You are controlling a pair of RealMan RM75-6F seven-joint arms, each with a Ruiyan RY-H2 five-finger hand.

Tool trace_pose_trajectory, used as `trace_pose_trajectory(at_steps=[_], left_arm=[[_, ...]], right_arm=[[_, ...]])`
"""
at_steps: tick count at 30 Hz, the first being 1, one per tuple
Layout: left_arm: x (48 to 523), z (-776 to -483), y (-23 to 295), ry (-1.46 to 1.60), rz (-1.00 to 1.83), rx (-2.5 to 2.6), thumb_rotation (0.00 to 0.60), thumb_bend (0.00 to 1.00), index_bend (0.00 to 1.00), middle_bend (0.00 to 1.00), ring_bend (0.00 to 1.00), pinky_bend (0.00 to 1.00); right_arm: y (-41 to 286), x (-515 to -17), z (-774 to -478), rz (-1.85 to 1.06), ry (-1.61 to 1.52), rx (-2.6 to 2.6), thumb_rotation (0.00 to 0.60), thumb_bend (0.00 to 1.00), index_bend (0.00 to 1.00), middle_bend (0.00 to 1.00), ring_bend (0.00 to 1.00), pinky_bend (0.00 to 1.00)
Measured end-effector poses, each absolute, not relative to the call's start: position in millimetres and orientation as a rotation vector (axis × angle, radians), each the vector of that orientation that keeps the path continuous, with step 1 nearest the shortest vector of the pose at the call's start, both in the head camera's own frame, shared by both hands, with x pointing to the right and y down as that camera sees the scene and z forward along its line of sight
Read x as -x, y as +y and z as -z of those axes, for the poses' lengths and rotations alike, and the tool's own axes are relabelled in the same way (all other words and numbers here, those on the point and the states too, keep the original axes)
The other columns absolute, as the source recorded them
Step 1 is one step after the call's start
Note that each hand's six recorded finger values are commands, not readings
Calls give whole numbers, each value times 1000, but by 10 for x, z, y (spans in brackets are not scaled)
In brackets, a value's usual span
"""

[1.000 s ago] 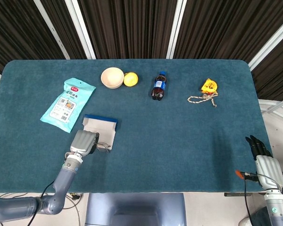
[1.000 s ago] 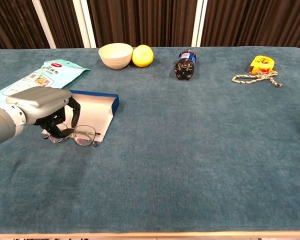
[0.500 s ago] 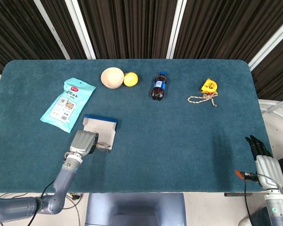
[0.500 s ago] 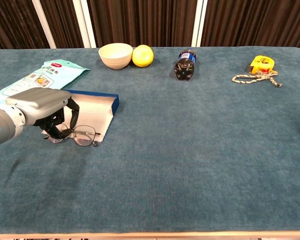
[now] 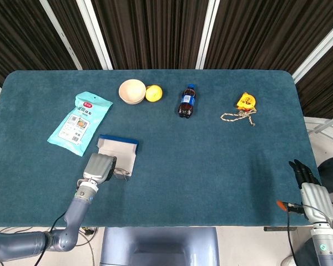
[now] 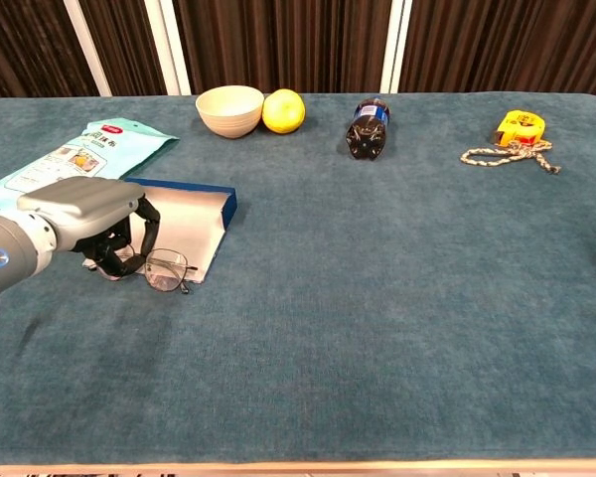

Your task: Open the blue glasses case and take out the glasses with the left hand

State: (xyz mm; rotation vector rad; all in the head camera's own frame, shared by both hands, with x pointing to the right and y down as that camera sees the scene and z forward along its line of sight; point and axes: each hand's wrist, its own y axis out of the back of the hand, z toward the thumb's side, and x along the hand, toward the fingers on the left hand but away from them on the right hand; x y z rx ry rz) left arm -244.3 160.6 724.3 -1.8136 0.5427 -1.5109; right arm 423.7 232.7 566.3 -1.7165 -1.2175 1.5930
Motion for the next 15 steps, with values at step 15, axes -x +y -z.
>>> trace_pose_trajectory(at_steps=[15], left_arm=[[1858, -7094, 1596, 596, 1383, 1913, 600, 510, 622, 1000, 971, 1000]], right_arm=[[2323, -4239, -5668, -1594, -1218, 1719, 600, 143, 0, 0, 0, 208]])
